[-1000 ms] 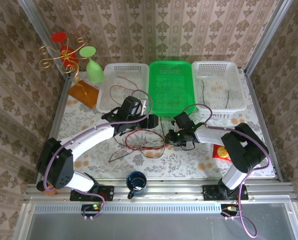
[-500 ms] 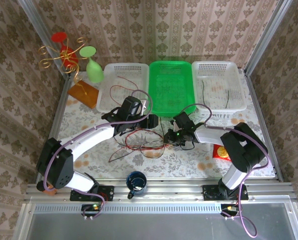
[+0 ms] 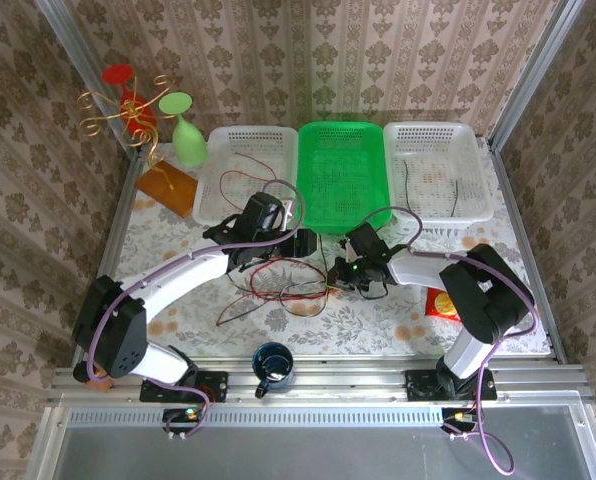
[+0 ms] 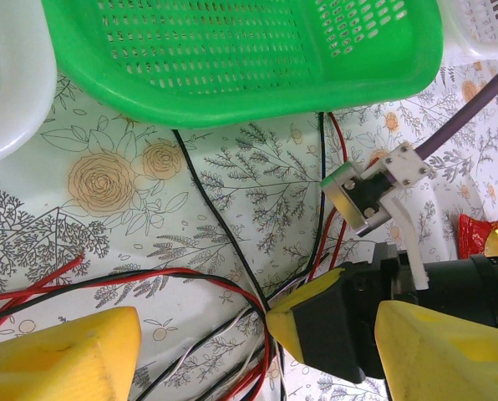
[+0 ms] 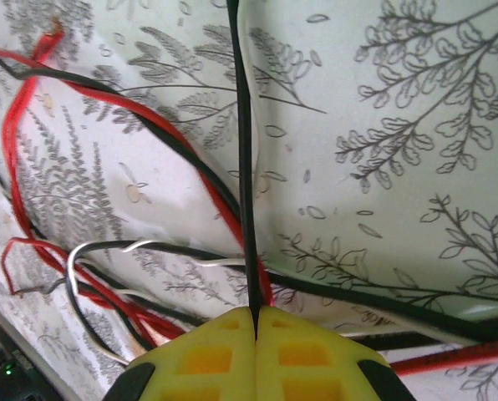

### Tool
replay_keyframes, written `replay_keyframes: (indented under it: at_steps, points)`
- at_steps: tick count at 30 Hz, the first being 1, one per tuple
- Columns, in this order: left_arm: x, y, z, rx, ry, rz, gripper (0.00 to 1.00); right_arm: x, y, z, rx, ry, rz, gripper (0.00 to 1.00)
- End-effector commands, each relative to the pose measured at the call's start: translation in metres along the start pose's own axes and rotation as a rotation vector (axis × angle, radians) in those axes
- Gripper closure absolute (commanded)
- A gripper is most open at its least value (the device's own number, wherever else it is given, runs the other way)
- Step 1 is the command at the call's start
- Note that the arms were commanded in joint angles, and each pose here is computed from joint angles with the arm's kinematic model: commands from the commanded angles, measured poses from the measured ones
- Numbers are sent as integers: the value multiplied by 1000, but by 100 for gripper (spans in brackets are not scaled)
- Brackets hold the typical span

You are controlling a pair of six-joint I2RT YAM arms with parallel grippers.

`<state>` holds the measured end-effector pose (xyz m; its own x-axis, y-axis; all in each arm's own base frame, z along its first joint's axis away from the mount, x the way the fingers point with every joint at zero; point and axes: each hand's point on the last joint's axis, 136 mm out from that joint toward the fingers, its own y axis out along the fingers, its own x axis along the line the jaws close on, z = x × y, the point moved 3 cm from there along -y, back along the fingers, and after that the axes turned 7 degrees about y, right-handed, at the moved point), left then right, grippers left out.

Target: Untangle the cables

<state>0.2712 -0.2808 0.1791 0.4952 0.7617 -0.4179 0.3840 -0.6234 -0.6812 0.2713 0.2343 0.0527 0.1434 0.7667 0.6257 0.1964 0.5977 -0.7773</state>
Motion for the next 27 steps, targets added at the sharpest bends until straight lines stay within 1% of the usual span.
replay_keyframes:
  at_steps: [1,3,7,12,15,16,18,20,24,27]
  points:
    - [-4,-10,-6,-33,4,13,25,14,-19,-1,-42,-29,-33,100]
    - [-5,-11,-8,-36,-19,36,25,21,-28,-2,-63,-47,-57,100]
    - [-10,-20,-20,-91,-78,119,25,33,-43,-4,-98,-68,-96,100]
    - [-16,-32,-27,-114,-81,195,26,47,-58,-8,-154,-103,-171,100]
    - [-15,-38,-22,-112,-67,234,29,56,-62,-9,-177,-111,-234,100]
    - [-14,-39,-20,-112,-63,246,30,66,-73,-9,-197,-129,-285,100]
    - [-15,-42,-15,-116,-41,269,30,74,-78,-9,-205,-136,-330,100]
    - [-13,-45,-10,-131,-14,265,30,80,-83,-9,-213,-144,-362,100]
    - [-7,-47,0,-168,-9,280,30,94,-94,-11,-246,-167,-438,100]
    - [-15,-48,2,-190,8,361,32,101,-103,-17,-279,-180,-479,100]
